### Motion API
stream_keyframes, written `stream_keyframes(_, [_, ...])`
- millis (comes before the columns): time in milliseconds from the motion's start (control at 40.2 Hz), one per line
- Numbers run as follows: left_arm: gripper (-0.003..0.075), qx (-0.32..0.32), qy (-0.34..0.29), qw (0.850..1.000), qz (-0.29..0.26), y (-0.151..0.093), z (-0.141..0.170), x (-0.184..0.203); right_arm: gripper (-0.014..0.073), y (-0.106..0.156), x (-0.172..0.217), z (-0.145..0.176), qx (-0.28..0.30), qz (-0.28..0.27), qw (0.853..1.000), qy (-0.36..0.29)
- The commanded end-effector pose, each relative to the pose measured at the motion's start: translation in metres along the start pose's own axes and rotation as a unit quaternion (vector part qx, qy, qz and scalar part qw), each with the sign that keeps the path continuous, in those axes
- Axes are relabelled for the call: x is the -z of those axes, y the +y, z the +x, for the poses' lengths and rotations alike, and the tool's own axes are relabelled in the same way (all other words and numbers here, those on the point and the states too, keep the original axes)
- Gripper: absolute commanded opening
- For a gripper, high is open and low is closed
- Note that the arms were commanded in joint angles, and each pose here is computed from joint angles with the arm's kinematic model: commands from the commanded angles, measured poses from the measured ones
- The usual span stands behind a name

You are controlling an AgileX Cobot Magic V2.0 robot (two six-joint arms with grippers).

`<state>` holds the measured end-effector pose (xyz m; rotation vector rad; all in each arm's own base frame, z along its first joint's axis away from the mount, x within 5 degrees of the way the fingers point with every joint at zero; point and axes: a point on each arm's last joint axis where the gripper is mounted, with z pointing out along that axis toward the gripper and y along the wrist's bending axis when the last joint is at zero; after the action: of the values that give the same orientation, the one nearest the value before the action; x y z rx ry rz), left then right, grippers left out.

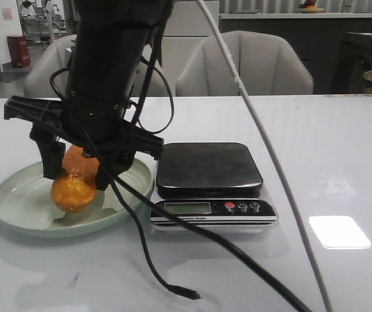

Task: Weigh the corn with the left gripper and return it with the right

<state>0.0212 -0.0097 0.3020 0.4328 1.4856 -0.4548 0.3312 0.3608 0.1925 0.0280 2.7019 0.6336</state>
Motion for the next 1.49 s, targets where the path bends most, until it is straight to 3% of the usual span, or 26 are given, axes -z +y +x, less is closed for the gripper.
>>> stream_keyframes(0, [0.0114,0.0,-0.046,0.999,0.004,-0.001,-0.014,0.001,0.033,0.019,0.031,-0.014,0.004,-0.051,0.998,-0.042])
stream_keyframes(149, [0.0114,0.0,-0.046,0.999,0.004,-0.001,-0.014,0.001,0.0512,0.019,0.03,-0.013,0.003,-0.047,0.998,-0.038])
stream_keyframes(224, [0.0114,0.0,-0.046,0.999,0.004,-0.001,-0.014,0.001,0.0548,0.02,0.034,-0.015,0.002,-0.051,0.998,-0.042])
stream_keyframes(447, [0.0114,0.0,-0.046,0.999,0.004,-0.001,-0.014,0.001,0.0544,0.016,0.065,-0.03,0.009,-0.052,0.997,-0.06])
stream_keyframes(746, [0.0114,0.0,-0.046,0.999,0.004,-0.001,-0.014,0.001,0.0544,-0.014,0.131,-0.055,0.099,-0.009,0.994,-0.043])
stream_keyframes(895, [0.0114,0.0,-0.046,0.999,0.004,-0.001,-0.014,0.001,0.0544,-0.033,0.154,-0.061,0.169,0.005,0.986,-0.012])
stream_keyframes(1093, [0.0114,0.0,-0.046,0.999,0.004,-0.001,-0.014,0.001,0.0544,-0.056,0.18,-0.066,0.216,0.028,0.976,0.023])
stream_keyframes(1466, [0.0114,0.0,-0.046,0.999,0.004,-0.001,-0.014,0.001,0.0544,-0.089,0.221,-0.042,0.243,0.033,0.97,-0.003])
